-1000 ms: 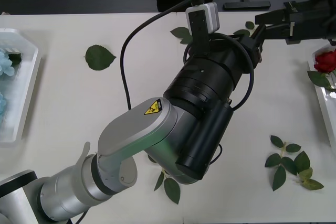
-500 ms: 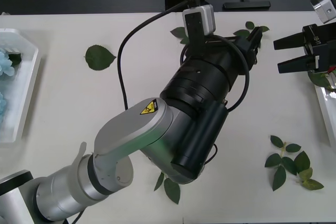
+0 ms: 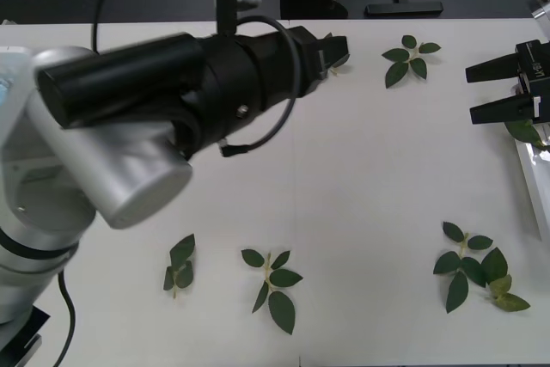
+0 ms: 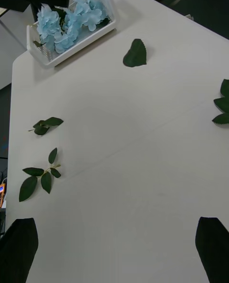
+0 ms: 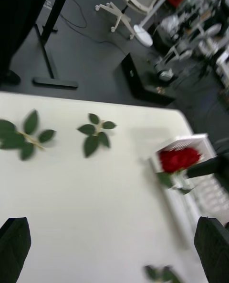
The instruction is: Place the red flowers into the right box and the blue flowers into the left box. If a person shows an open palm, hand one flower to the person first, then continue sorting.
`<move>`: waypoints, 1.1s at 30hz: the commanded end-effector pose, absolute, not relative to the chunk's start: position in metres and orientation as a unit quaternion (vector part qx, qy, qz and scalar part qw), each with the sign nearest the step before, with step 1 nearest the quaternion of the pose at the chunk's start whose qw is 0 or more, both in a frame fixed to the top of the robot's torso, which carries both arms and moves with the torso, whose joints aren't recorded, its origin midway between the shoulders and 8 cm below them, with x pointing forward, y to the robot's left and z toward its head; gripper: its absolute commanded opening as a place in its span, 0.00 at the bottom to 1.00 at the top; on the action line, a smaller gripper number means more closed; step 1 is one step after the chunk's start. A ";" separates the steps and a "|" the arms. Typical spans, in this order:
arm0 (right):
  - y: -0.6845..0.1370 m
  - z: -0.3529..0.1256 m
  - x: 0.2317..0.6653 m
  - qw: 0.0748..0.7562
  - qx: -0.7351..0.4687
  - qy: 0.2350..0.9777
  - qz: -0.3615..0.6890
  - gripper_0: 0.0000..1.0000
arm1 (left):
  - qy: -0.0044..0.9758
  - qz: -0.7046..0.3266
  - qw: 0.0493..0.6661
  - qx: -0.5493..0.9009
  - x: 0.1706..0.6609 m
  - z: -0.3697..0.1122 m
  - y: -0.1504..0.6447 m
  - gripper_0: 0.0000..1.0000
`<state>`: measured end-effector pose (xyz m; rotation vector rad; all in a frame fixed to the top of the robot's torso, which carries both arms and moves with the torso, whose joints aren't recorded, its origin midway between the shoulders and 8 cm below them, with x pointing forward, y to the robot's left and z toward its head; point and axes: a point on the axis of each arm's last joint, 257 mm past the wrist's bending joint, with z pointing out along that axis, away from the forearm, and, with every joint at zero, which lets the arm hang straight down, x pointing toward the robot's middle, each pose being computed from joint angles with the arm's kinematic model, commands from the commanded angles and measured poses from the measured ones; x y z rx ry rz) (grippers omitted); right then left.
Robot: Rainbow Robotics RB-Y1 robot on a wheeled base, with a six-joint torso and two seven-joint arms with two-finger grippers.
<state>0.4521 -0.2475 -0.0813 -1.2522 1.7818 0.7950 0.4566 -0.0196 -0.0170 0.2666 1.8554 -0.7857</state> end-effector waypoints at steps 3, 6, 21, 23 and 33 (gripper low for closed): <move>-0.245 -0.077 0.434 0.409 -0.509 0.696 0.298 0.96 | 0.792 -0.284 0.512 0.175 0.450 -0.014 0.065 1.00; -0.238 -0.076 0.428 0.411 -0.511 0.690 0.305 0.96 | 0.785 -0.255 0.515 0.233 0.441 -0.028 0.098 1.00; -0.236 -0.083 0.424 0.403 -0.522 0.691 0.298 0.96 | 0.704 -0.269 0.534 0.383 0.381 -0.085 0.159 1.00; -0.238 -0.087 0.426 0.400 -0.523 0.694 0.291 0.96 | 0.694 -0.281 0.530 0.397 0.372 -0.088 0.165 1.00; -0.239 -0.088 0.426 0.399 -0.524 0.695 0.289 1.00 | 0.686 -0.376 0.472 0.406 0.362 -0.080 0.216 1.00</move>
